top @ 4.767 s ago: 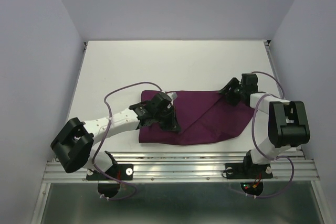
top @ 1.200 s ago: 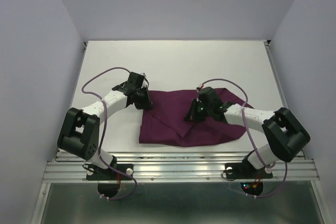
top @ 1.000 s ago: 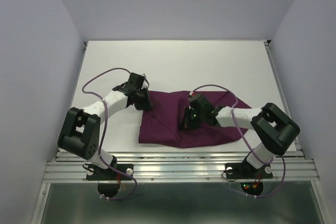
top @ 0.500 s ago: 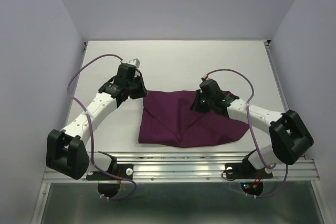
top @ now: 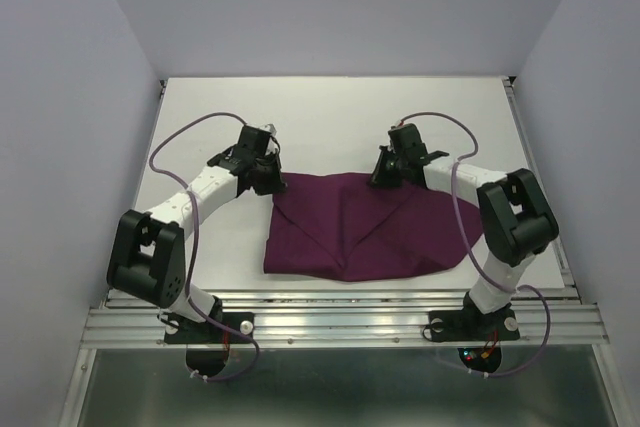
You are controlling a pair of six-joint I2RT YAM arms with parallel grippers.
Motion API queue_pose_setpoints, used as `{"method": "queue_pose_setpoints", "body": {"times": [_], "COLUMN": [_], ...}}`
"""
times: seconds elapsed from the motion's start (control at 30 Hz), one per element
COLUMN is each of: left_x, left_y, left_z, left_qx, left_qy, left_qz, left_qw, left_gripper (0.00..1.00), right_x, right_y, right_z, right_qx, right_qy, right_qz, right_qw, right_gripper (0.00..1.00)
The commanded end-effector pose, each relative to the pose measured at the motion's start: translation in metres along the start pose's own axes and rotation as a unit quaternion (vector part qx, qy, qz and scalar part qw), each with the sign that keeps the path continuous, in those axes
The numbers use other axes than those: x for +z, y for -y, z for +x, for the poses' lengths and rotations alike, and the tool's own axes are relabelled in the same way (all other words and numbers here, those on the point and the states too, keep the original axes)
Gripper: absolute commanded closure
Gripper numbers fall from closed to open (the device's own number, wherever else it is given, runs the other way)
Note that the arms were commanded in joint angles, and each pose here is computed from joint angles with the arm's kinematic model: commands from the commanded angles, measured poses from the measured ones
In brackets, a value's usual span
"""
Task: Prepare the surgical pack
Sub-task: Pack the surgical kit at the center of the board.
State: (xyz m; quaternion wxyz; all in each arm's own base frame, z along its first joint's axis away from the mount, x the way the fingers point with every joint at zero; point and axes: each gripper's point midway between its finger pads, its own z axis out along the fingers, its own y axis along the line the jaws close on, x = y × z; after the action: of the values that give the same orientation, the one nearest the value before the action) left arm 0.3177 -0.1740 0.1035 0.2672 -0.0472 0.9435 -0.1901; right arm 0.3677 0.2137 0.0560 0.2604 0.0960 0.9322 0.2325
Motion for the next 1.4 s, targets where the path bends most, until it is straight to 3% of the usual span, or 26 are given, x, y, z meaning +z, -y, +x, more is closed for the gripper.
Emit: {"method": "queue_pose_setpoints", "body": {"times": [0.0,0.3,0.63,1.0,1.37], "left_x": [0.013,0.032,0.007,0.007,0.006], "left_y": [-0.007,-0.020,-0.013,-0.017,-0.026], "left_z": [0.000,0.009,-0.013,-0.013,-0.007], "left_qx": [0.006,-0.002,-0.001,-0.009,-0.018], "left_qy": [-0.003,-0.028,0.006,0.008,0.005], "left_qz": [-0.003,-0.021,-0.021,-0.022,-0.018], "left_qw": [1.000,0.999,1.000,1.000,1.000], "left_gripper": [1.00,1.00,1.00,1.00,1.00], "right_x": [0.016,0.062,0.018,0.065,0.024], "right_y": [-0.045,-0.022,-0.051,-0.052,-0.013], "right_z": [-0.018,-0.012,-0.026,0.017,-0.045], "right_qx": [-0.012,-0.004,-0.027,-0.028,-0.006], "right_qy": [0.008,-0.011,0.041,-0.019,0.064], "right_qz": [-0.064,-0.002,-0.022,-0.018,0.027], "right_qw": [0.998,1.000,0.999,0.999,0.998], "right_gripper": [0.99,0.99,0.99,0.99,0.99]}}
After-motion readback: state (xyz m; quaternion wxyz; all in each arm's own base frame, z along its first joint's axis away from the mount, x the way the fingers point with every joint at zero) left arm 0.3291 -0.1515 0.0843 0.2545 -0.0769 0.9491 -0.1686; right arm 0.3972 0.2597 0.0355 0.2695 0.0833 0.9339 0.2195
